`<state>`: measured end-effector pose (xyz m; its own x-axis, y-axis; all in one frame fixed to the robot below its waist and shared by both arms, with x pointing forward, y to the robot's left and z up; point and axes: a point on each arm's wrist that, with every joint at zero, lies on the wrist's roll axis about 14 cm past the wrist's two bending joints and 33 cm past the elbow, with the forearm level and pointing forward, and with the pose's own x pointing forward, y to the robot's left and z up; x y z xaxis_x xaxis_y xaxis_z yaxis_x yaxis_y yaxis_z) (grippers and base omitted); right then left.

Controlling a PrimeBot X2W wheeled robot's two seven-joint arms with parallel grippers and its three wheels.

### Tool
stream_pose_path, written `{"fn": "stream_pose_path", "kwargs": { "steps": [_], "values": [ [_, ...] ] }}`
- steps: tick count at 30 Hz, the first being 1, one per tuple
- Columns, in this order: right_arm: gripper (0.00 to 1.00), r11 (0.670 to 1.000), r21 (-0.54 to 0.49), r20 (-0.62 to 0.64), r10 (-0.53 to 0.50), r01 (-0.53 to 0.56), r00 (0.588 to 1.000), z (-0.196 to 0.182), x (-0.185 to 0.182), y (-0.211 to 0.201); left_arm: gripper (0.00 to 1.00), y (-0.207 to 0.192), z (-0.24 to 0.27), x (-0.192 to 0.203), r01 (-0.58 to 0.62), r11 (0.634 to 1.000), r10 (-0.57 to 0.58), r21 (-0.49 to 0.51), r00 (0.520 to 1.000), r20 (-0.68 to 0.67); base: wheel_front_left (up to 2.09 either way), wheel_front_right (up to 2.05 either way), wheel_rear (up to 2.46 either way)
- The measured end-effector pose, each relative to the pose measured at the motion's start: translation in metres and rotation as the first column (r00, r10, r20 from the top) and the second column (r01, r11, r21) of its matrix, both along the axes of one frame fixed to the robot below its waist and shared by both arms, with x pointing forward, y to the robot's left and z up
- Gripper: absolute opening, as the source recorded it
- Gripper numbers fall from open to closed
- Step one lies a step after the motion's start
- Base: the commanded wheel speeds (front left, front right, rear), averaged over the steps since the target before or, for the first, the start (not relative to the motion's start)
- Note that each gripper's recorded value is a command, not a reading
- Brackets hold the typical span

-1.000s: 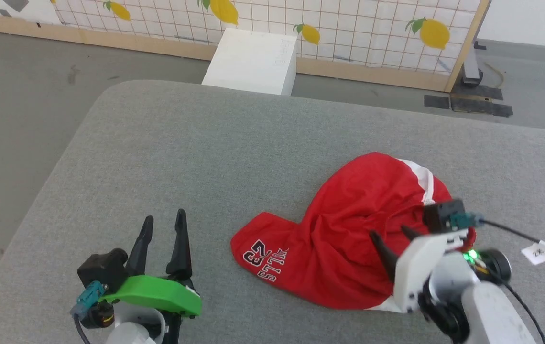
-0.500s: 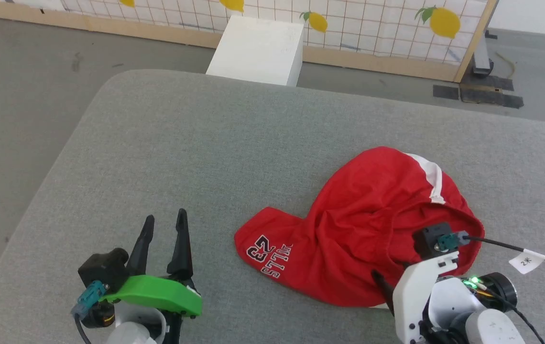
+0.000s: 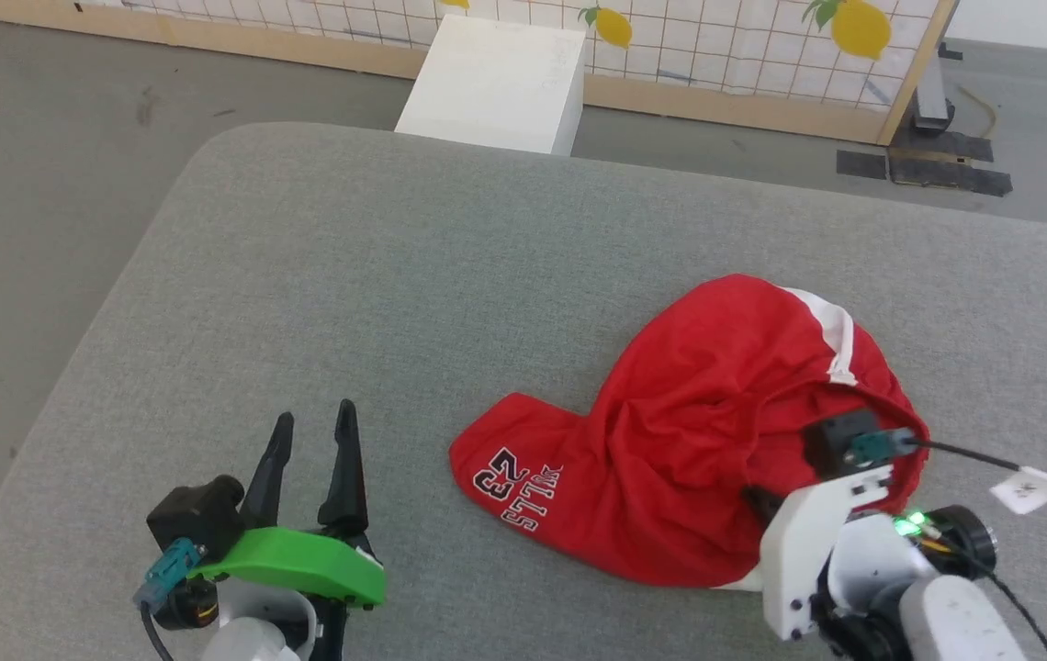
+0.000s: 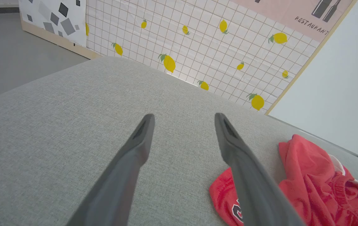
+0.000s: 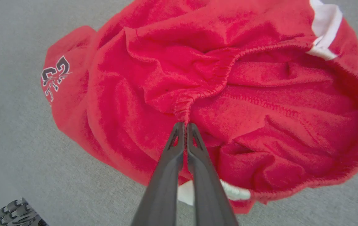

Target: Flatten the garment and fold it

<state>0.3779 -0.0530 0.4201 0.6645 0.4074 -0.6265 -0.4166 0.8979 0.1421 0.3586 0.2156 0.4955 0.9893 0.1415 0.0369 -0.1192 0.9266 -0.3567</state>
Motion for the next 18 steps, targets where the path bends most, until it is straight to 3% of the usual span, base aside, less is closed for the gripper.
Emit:
{"fn": "stream_pose_path", "kwargs": {
  "steps": [4, 8, 13, 18],
  "values": [
    [0.00, 0.994, 0.065, 0.079, -0.090, 0.085, 0.993, 0.024, 0.017, -0.019, 1.00, 0.000, 0.001, 0.001, 0.001, 1.000, -0.001, 0.000, 1.000, 0.003, 0.00, 0.00, 0.00],
    [0.00, 0.961, 0.091, 0.142, -0.273, 0.262, 0.951, 0.043, 0.034, -0.076, 1.00, -0.002, 0.001, 0.002, 0.006, 1.000, -0.006, -0.001, 1.000, 0.005, 0.00, 0.00, 0.00],
    [0.00, 0.868, 0.083, 0.144, -0.496, 0.489, 0.856, 0.043, 0.032, -0.158, 1.00, -0.005, 0.001, 0.004, 0.017, 1.000, -0.017, -0.002, 1.000, 0.004, 0.00, 0.00, 0.00],
    [0.00, 0.774, -0.002, 0.010, -0.633, 0.633, 0.774, 0.002, 0.000, -0.211, 1.00, -0.007, -0.001, 0.005, 0.023, 1.000, -0.023, -0.002, 1.000, -0.002, 0.00, 0.00, 0.00]
  ]
}}
